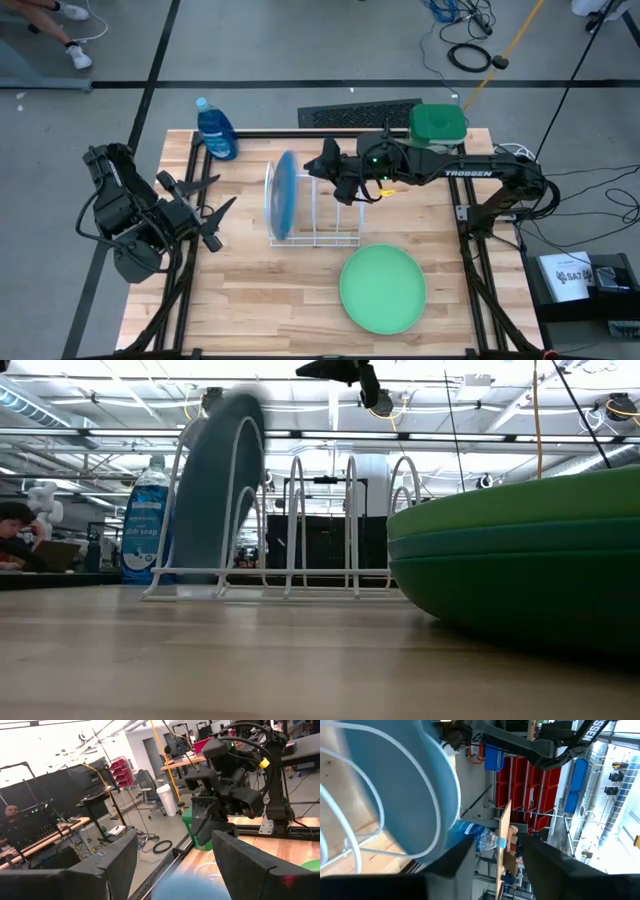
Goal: Sort dishes
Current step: Put the blue plate in the dish rack, then put the light green plate in the dish rack
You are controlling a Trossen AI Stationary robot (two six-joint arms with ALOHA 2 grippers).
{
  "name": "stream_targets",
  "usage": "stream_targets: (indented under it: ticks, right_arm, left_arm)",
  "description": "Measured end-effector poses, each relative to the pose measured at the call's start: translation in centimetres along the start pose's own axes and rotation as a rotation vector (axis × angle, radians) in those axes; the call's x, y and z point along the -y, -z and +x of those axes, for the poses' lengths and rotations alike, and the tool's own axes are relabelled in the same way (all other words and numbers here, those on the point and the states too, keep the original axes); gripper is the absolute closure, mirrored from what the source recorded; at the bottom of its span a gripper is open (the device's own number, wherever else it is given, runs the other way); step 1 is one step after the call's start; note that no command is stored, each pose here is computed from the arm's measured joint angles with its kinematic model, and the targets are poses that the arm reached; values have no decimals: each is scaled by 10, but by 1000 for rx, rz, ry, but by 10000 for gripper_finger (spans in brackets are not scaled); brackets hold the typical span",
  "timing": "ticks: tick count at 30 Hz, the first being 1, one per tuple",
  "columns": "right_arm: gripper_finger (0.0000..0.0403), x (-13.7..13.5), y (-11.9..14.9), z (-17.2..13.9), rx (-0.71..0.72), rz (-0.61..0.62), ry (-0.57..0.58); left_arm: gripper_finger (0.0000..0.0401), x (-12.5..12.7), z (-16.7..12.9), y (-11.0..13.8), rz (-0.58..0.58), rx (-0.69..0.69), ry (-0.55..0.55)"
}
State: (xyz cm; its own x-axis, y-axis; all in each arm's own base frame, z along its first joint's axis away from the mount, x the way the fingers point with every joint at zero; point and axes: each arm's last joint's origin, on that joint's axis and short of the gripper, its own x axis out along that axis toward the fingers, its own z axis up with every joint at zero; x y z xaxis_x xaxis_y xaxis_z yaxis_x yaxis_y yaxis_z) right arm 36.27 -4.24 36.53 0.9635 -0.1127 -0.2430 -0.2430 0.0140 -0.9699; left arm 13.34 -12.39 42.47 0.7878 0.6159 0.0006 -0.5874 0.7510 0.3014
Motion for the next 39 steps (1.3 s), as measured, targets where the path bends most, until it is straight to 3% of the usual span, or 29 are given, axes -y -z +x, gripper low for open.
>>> stream_targets:
  ticks: [6,14,20,27,35,39]
  right_arm:
    - [204,1,-4,0,12,-8,9]
    - [205,1,-12,0,-79,5,11]
    - [206,3,-20,-9,-190,231,13]
    - [206,-14,-30,-30,-218,507,-207]
    - [206,-32,-53,-67,-218,925,-540]
    - [206,-47,-69,-77,-293,1013,-679]
  left_arm:
    - [148,0,0,0,1,0,0]
    - [148,1,0,0,-23,0,0]
    - [148,10,3,14,-46,-10,0]
    - [148,24,14,43,-69,-56,2]
    - [148,32,32,40,-145,-125,46]
    - [148,48,43,34,-120,-131,105]
